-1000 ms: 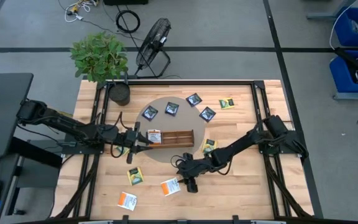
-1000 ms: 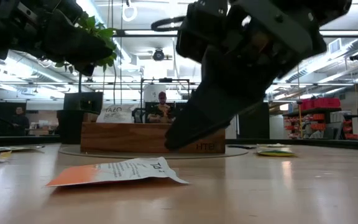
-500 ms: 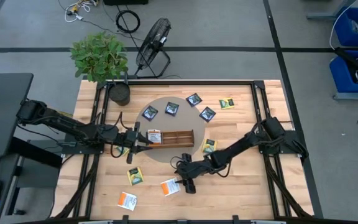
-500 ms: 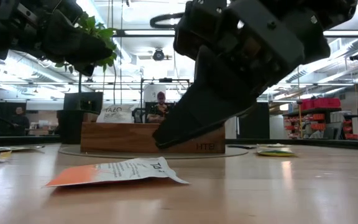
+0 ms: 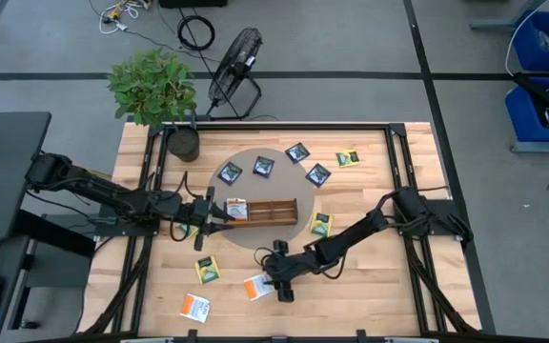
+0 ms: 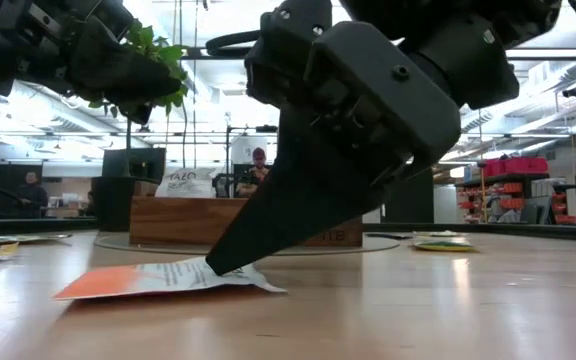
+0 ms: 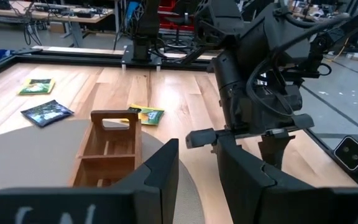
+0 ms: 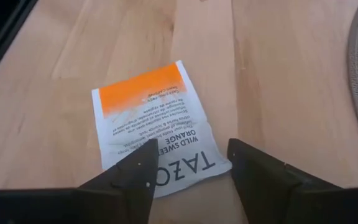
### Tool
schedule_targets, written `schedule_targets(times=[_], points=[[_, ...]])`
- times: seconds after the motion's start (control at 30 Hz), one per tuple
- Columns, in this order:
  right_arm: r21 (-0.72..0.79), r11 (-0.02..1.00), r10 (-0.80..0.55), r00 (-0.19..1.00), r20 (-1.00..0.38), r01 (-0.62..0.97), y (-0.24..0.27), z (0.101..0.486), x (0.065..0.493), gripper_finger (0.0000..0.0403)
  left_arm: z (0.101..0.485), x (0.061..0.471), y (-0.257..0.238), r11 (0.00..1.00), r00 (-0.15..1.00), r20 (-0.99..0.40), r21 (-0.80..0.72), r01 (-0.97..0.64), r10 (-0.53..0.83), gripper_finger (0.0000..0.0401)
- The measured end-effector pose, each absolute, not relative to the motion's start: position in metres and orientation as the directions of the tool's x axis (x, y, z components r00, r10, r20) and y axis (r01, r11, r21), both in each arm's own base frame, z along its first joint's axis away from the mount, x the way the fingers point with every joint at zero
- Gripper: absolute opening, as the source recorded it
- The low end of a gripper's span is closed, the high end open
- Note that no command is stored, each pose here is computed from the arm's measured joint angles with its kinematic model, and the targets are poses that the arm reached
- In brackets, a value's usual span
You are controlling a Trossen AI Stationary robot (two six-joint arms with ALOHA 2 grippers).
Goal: Pick & Place Tea
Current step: Put the right orange tea bag into the left compartment of the wooden organizer
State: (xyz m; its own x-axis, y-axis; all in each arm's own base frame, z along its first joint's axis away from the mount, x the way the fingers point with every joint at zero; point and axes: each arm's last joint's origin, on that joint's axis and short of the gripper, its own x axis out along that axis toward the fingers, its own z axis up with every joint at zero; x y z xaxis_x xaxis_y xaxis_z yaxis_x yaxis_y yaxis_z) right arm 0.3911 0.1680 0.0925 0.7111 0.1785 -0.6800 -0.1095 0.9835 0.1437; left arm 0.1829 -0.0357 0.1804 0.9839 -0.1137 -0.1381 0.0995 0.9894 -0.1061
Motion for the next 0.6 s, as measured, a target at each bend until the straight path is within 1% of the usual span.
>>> schedule_targets(times=[0.13,0.23,0.33,0.5,0.53,0.6], points=[[0.132,0.986,0.169,0.676,-0.717,-0.107,0.167,0.092,0.389,0.0168,0.180,0.183,-0.036,0.989,0.984,-0.138,-0.105,0.100,-0.114,0.0115],[0.122,0.987,0.158,0.659,-0.735,-0.101,0.166,0.091,0.388,0.0136,0.180,0.183,-0.036,0.989,0.984,-0.139,-0.105,0.099,-0.114,0.0115],[0.120,0.988,0.156,0.647,-0.746,-0.100,0.165,0.090,0.387,0.0095,0.180,0.183,-0.036,0.989,0.984,-0.139,-0.106,0.099,-0.114,0.0115],[0.081,0.989,0.139,0.617,-0.775,-0.121,0.163,0.102,0.380,0.0016,0.181,0.183,-0.036,0.985,0.984,-0.136,-0.144,0.094,-0.114,0.0115],[0.069,0.989,0.135,0.614,-0.778,-0.131,0.162,0.105,0.378,0.0009,0.181,0.183,-0.036,0.984,0.984,-0.136,-0.156,0.092,-0.114,0.0115],[0.037,0.989,0.117,0.610,-0.784,-0.143,0.162,0.112,0.375,0.0009,0.181,0.183,-0.036,0.981,0.985,-0.128,-0.170,0.091,-0.114,0.0115]])
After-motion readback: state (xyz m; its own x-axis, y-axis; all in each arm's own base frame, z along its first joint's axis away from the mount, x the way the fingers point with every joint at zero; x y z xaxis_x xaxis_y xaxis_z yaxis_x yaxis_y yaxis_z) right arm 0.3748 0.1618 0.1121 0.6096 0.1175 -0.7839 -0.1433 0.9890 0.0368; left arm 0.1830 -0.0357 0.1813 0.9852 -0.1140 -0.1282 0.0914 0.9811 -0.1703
